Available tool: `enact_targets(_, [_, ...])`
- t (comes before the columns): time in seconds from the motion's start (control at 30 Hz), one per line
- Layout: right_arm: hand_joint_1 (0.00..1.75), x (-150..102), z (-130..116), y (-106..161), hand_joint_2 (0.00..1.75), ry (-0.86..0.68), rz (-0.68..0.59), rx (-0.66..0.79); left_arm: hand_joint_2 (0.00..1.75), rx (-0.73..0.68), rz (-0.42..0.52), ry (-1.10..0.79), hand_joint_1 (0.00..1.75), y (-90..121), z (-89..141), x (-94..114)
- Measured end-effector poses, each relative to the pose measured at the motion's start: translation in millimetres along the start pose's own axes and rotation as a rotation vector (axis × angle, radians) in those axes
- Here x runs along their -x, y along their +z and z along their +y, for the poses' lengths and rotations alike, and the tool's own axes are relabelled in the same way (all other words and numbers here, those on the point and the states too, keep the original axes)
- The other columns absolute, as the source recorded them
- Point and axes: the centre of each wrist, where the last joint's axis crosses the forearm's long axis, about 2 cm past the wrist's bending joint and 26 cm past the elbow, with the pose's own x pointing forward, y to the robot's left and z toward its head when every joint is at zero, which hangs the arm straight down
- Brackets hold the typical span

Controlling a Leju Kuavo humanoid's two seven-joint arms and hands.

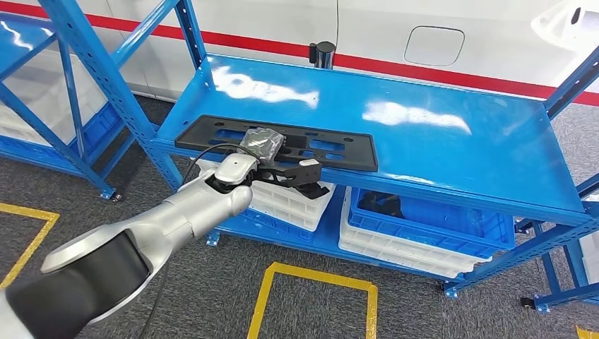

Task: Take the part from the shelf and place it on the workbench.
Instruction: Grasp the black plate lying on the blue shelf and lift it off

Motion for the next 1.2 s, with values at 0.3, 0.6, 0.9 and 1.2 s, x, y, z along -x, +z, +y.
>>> enact_targets(0.3, [0.0, 0, 0, 0, 1.75, 0.006, -0.002, 0.001, 1.75, -0.017, -0.019, -0.016, 1.75, 0, 0, 1])
enact_targets(0.6, [0.0, -1, 0, 0, 1.75, 0.006, -0.004, 0.0, 1.75, -0.04, -0.001, -0.063, 1.75, 0, 0, 4])
enact_targets(0.9, [0.0, -3, 0, 0, 1.75, 0.005, -0.004, -0.002, 1.75, -0.053, 0.001, -0.169, 1.75, -3, 16, -1])
enact_targets(1.2, [0.0, -16, -5, 0, 1.75, -0.02, -0.028, 0.004, 1.75, -0.11, -0.058, -0.282, 1.75, -9, 78, -23])
